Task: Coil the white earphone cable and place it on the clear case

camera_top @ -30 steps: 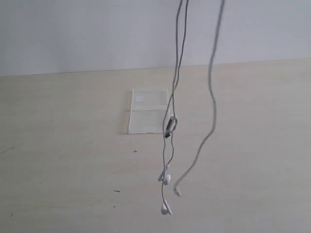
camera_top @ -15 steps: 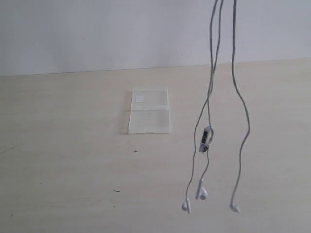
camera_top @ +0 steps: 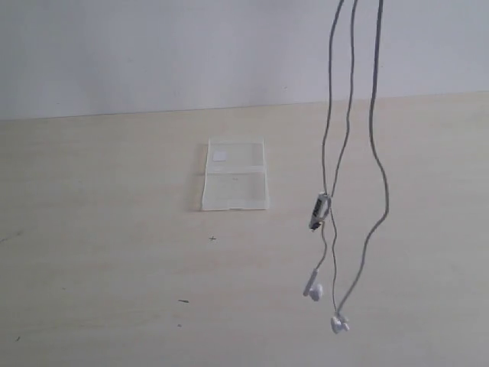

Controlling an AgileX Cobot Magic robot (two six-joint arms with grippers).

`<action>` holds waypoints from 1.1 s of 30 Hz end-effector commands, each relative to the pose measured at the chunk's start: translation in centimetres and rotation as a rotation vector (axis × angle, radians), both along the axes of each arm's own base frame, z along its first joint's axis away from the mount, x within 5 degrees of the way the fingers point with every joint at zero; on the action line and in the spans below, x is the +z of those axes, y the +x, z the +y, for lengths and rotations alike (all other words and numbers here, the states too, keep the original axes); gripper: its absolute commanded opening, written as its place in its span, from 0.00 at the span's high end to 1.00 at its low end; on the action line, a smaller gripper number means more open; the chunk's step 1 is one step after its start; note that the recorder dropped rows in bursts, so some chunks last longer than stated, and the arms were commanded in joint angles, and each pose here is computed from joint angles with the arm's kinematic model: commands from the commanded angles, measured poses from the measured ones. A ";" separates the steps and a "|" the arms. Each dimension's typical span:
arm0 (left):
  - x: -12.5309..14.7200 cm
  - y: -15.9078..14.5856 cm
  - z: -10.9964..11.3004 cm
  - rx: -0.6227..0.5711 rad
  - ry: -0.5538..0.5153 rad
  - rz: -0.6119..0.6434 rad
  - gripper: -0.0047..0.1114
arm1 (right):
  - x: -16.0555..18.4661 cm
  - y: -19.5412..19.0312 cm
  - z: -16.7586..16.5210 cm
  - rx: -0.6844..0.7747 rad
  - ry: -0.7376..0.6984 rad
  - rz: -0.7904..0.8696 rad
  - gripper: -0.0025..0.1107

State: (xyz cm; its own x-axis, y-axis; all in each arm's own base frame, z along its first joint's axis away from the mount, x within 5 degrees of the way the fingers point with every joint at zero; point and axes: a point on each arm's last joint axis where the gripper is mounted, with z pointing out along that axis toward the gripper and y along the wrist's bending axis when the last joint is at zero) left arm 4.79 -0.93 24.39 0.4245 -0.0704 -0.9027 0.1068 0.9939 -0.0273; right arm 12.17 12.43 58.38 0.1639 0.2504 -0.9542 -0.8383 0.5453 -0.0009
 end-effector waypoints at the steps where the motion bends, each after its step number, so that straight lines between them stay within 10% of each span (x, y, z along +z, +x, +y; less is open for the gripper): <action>1: 2.7 -2.2 -1.0 -0.149 -0.007 -0.367 0.96 | 0.1 -0.2 0.1 0.023 0.001 0.007 0.98; 5: 3.2 -2.9 -1.3 -0.348 -0.207 -0.413 0.96 | -0.1 -0.3 0.2 0.049 -0.009 0.021 0.98; 9: 1.5 -1.0 -1.6 -0.468 -0.475 -0.026 0.96 | -0.1 -0.3 0.2 0.046 -0.006 0.020 0.98; 17: 1.0 1.0 -3.4 -0.467 -0.198 0.435 0.96 | -0.6 0.4 1.0 0.072 -0.036 0.051 0.98; 33: 9.1 7.5 -5.7 -0.807 0.025 0.456 0.95 | -1.2 1.8 2.3 0.103 -0.045 0.058 0.98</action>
State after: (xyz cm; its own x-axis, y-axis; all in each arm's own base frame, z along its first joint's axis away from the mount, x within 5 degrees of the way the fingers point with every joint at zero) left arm 11.27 -6.30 32.69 -0.1285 -0.1716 -0.9768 0.7088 0.6730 -0.2115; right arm 14.07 14.74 56.95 0.0725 0.2152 -0.9739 -0.8885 0.4576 0.0349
